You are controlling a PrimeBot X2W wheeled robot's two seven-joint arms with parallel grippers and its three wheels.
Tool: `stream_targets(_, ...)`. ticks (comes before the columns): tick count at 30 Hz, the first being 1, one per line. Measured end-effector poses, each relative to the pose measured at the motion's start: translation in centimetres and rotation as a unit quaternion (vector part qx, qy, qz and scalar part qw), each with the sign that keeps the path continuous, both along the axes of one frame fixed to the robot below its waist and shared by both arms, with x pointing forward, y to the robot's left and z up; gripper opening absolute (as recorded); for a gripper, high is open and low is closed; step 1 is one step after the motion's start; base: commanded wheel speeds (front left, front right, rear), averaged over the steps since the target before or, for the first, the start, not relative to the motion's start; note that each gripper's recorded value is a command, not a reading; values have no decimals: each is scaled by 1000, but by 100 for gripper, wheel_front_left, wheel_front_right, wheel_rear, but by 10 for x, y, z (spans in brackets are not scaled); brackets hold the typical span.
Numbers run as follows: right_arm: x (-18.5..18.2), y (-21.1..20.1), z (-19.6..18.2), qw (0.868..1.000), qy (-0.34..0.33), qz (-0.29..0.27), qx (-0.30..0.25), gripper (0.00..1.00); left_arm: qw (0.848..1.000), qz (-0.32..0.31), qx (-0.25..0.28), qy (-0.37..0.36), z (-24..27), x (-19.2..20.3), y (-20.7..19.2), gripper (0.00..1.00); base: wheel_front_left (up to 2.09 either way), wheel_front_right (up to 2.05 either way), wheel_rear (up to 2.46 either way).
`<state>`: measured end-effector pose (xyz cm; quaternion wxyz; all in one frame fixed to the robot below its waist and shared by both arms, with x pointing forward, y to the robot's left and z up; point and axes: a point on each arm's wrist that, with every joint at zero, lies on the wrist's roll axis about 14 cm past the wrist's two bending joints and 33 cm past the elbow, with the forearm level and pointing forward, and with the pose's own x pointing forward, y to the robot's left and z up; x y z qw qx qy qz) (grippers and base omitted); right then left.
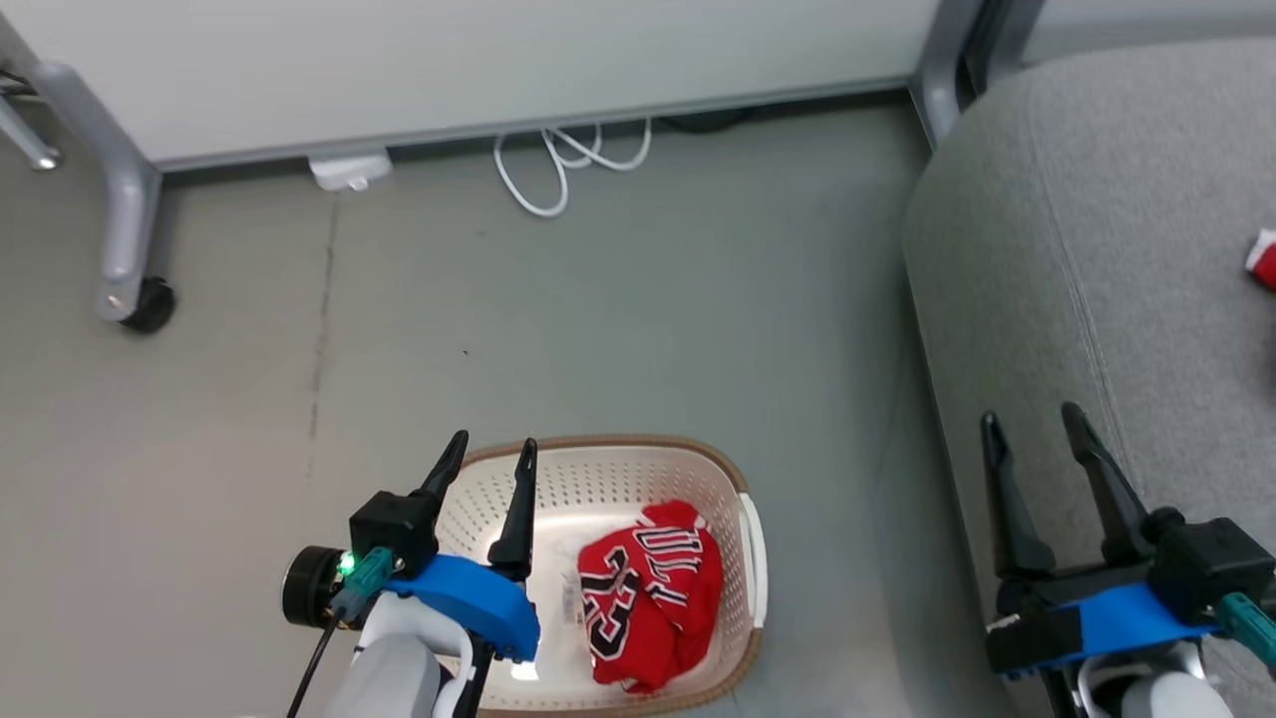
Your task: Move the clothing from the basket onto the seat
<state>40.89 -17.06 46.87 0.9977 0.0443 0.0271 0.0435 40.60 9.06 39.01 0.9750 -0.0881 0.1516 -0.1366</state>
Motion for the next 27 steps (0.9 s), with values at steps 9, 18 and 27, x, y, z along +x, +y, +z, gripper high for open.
stream_targets(9, 13, -8, -19, 1000, 13, -12, 6, 100, 994, -61, 18, 87, -68, 14, -33, 100, 0, 0, 0)
stream_targets(18, 5, -37, -45, 997, 48, -53, -3, 100, 976, -117, 44, 181, -141, 0, -53, 100, 0, 0, 0)
stream_targets(27, 3, -50, -70, 994, 81, -72, -6, 100, 960, -153, 57, 227, -191, -4, -66, 100, 0, 0, 0)
